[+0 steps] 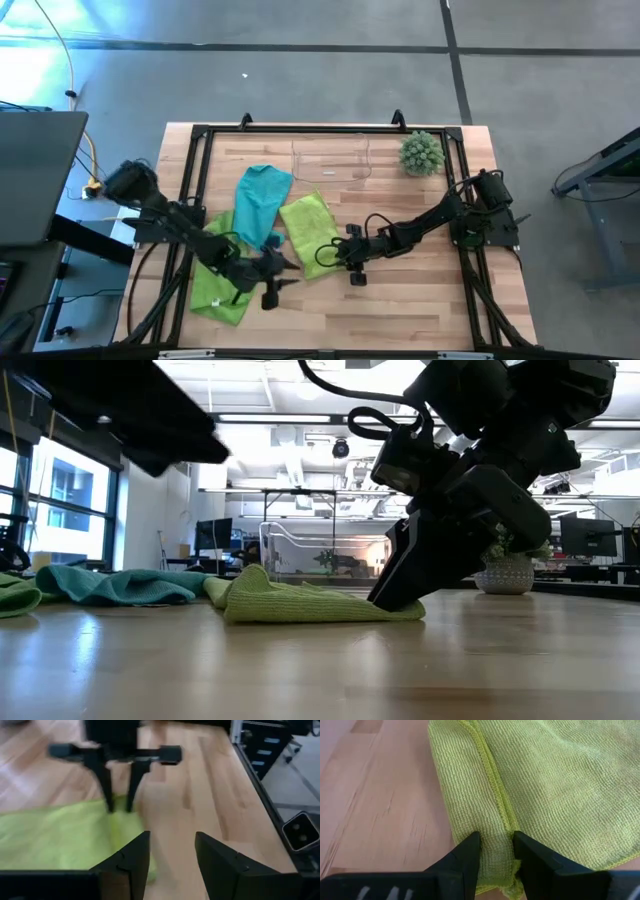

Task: Roll microfiber towels into tight, uniform cylinder then place into a basket
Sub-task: Roll the light green microfiber cloth

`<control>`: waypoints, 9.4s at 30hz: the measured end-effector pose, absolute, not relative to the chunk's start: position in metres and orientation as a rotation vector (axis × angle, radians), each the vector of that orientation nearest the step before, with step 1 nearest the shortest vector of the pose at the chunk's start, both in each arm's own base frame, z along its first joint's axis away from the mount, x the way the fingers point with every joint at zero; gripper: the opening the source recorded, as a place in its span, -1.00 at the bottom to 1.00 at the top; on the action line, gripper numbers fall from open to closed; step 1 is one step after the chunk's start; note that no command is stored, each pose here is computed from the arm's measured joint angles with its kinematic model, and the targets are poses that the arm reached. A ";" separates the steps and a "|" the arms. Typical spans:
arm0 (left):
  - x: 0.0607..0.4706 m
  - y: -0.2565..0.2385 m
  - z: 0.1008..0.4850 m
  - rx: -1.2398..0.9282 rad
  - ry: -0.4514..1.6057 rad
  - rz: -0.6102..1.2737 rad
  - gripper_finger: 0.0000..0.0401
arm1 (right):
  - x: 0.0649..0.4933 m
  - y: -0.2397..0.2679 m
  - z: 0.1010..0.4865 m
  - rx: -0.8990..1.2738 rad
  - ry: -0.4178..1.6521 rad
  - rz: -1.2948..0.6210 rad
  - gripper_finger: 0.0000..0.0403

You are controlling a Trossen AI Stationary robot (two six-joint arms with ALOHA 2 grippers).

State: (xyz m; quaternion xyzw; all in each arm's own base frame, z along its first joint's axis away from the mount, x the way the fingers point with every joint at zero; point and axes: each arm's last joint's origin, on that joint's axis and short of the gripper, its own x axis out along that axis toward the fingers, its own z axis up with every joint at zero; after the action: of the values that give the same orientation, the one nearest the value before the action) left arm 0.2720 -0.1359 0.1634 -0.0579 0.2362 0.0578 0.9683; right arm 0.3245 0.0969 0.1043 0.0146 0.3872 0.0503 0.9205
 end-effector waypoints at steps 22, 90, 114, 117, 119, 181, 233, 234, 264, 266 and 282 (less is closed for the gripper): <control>0.315 -0.135 0.092 0.090 0.615 0.111 -0.28 | 0.325 0.095 0.105 0.035 0.794 0.094 -0.43; 0.310 -0.130 0.086 0.001 0.742 0.225 -0.28 | 0.311 0.124 0.137 -0.141 0.704 0.239 -0.08; 0.311 -0.128 0.086 -0.021 0.742 0.234 -0.28 | 0.319 0.114 0.106 -0.330 0.744 0.104 -0.12; 0.311 -0.128 0.086 -0.020 0.742 0.234 -0.28 | 0.319 0.118 0.107 -0.360 0.738 0.127 -0.12; 0.311 -0.128 0.086 -0.019 0.742 0.233 -0.28 | 0.321 0.122 0.109 -0.374 0.724 0.144 -0.12; 0.305 -0.150 0.132 -0.079 0.537 0.208 -0.28 | 0.333 0.062 0.098 0.791 1.013 0.130 -0.99; 0.317 -0.119 0.112 0.126 0.758 0.225 -0.28 | 0.336 0.052 0.098 0.790 0.977 0.096 -0.98; 0.317 -0.118 0.112 0.128 0.757 0.236 -0.28 | 0.336 0.052 0.098 0.791 0.978 0.096 -0.98; 0.319 -0.105 0.091 0.039 0.854 0.264 -0.28 | 0.312 0.069 0.181 0.137 0.708 0.429 -0.37; 0.319 -0.105 0.091 0.038 0.854 0.263 -0.28 | 0.311 0.085 0.178 -0.016 0.678 0.455 -0.37; 0.319 -0.105 0.091 0.023 0.853 0.267 -0.28 | 0.322 0.100 0.121 -0.307 0.760 0.123 -0.26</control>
State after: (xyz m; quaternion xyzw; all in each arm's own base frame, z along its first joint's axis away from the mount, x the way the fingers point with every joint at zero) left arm 0.3192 -0.1047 0.0910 0.0110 0.4124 0.1290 0.9018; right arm 0.3224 0.1003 0.1206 -0.1492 0.3694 0.0596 0.9153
